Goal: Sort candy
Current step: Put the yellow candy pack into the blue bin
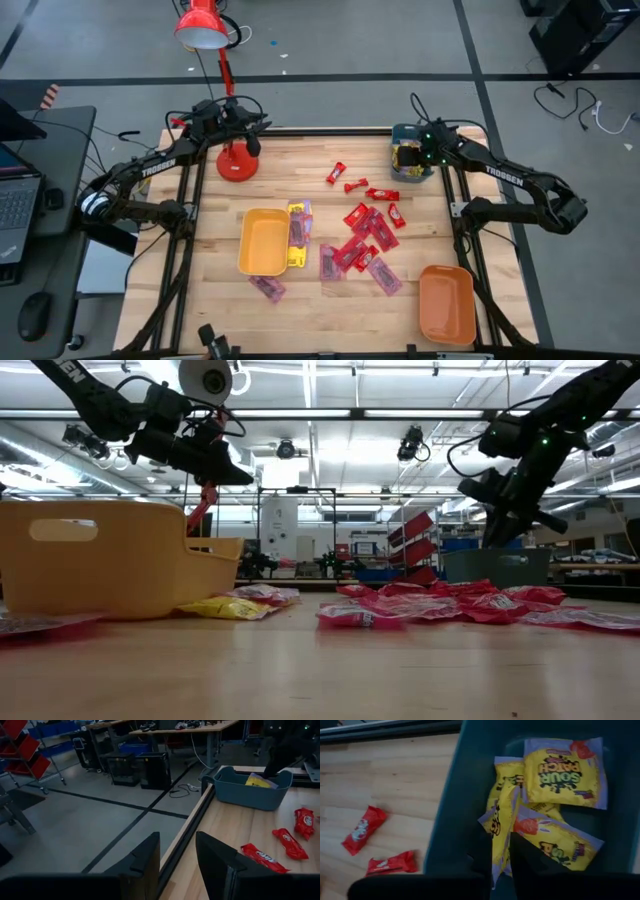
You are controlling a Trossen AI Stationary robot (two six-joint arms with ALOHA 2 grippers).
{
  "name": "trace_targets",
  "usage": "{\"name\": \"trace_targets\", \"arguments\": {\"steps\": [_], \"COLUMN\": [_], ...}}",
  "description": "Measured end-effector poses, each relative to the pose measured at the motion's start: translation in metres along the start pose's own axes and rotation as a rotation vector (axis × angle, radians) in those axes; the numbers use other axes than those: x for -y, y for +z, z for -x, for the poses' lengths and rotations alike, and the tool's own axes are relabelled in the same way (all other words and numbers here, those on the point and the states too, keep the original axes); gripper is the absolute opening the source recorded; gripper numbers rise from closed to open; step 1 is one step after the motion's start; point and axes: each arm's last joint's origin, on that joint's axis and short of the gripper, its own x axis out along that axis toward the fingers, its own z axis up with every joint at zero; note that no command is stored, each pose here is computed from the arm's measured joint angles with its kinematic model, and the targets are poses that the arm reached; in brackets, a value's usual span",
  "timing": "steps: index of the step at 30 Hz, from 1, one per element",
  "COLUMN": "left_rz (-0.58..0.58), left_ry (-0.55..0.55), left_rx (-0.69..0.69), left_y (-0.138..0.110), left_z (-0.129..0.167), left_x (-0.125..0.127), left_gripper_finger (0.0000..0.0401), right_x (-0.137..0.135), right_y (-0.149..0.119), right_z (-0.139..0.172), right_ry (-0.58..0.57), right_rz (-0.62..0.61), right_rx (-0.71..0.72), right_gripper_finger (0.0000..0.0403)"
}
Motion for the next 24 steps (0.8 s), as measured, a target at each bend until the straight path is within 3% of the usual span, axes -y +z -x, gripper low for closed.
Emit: {"name": "trace_targets", "arguments": {"steps": [16, 20, 24], "left_rz": [0.035, 0.036, 0.057], "left_ry": [-0.001, -0.007, -0.103], "left_rx": [-0.008, -0.007, 0.009], "left_y": [-0.001, -0.001, 0.0], "left_z": [0.0, 0.0, 0.0], "left_x": [0.0, 0.0, 0.005], "left_gripper_finger": [0.0129, 0.0129, 0.0129], "right_x": [-0.006, -0.018, -0.037], "right_y": [0.01, 0.017, 0.023], "right_z": [0.02, 0.029, 0.041], "right_ry": [-0.139, -0.108, -0.041], "right_rz": [0.069, 0.129, 0.252], "right_rx": [-0.012, 0.012, 0.059], "right_gripper_finger": [0.0072, 0.0072, 0.0072]}}
